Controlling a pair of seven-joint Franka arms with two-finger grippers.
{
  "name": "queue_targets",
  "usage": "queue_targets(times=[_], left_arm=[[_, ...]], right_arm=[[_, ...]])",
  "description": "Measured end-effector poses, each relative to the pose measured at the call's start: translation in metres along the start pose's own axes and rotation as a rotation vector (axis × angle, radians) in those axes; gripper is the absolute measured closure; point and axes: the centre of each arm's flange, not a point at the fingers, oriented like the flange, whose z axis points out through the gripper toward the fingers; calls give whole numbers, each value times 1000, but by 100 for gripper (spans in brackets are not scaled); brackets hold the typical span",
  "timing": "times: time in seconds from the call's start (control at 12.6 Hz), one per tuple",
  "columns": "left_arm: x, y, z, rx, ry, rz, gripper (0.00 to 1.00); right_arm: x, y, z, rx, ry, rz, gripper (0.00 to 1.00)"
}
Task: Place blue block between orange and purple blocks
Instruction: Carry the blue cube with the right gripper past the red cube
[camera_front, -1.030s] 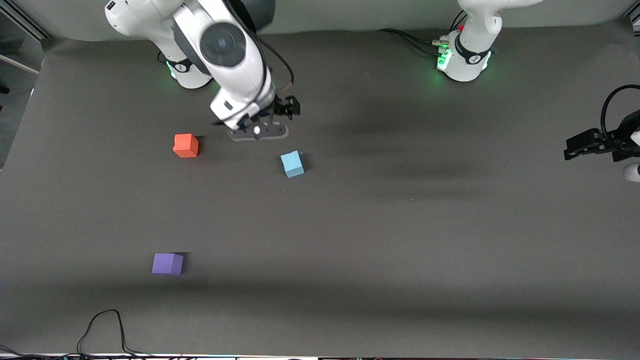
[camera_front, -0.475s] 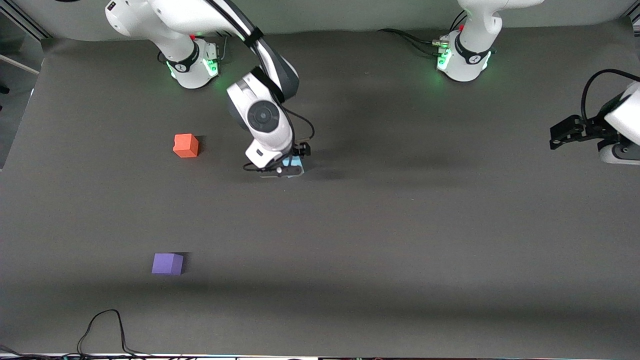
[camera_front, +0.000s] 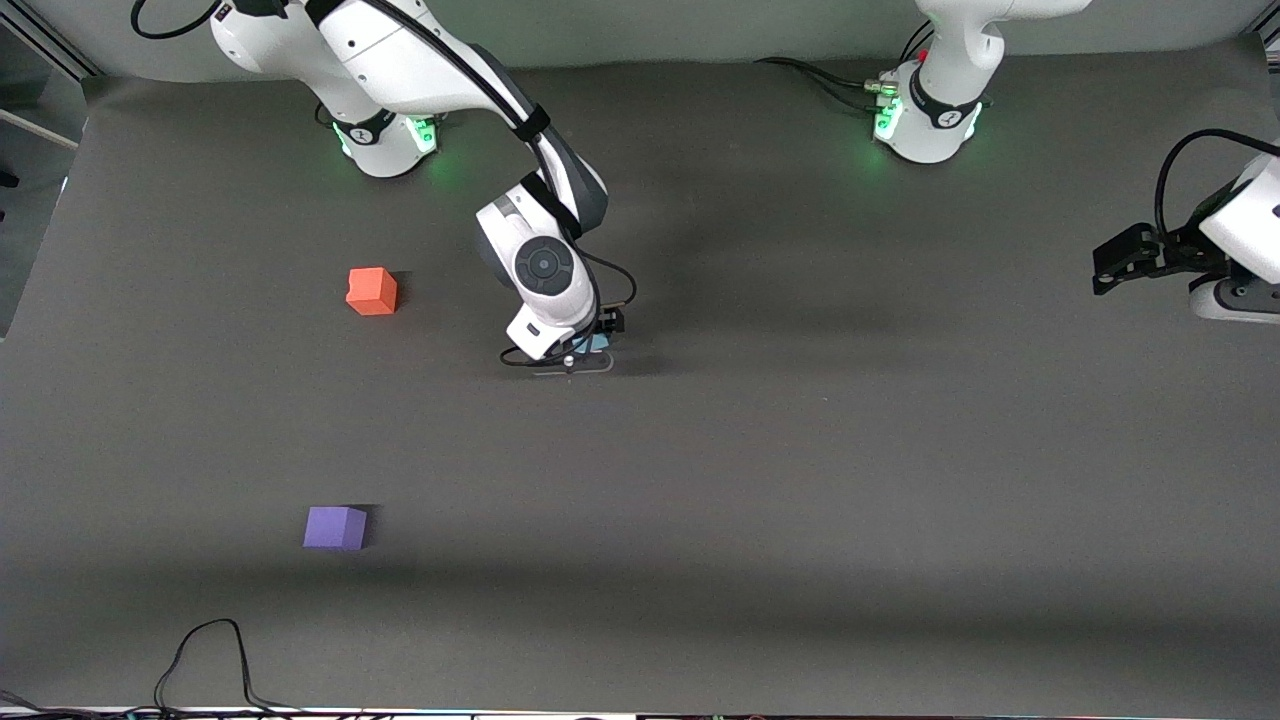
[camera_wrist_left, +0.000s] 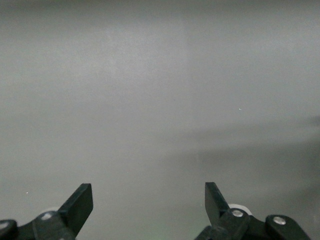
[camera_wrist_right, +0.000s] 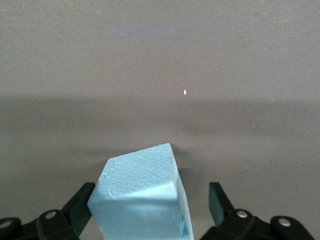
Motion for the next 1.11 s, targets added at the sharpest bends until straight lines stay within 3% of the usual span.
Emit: queue_targets(times=[0.24,0.32,0.55,0.63,0.79,1.11], left_arm=[[0,-1,0,-3,-3,-3,0],[0,-1,0,-4,-3,-3,0],[-1,0,1,-16,-9,-3,0],[-2,1,1,-20,-13,-3,0],[-2,1,1,-21,-14,-4,0],[-2,0,2,-22,-20,-15,0]], right_arm=[[-13,-13,9,-12,-6,-30,1],[-15,-15,11,-15,-8,-35,6],[-9,-9,6,-19,-8,-22,43],[0,0,-10,-21,-18,-1,44],[17,28,-79,6,-32,50,44],[2,110,-302,79,-55,107,44]])
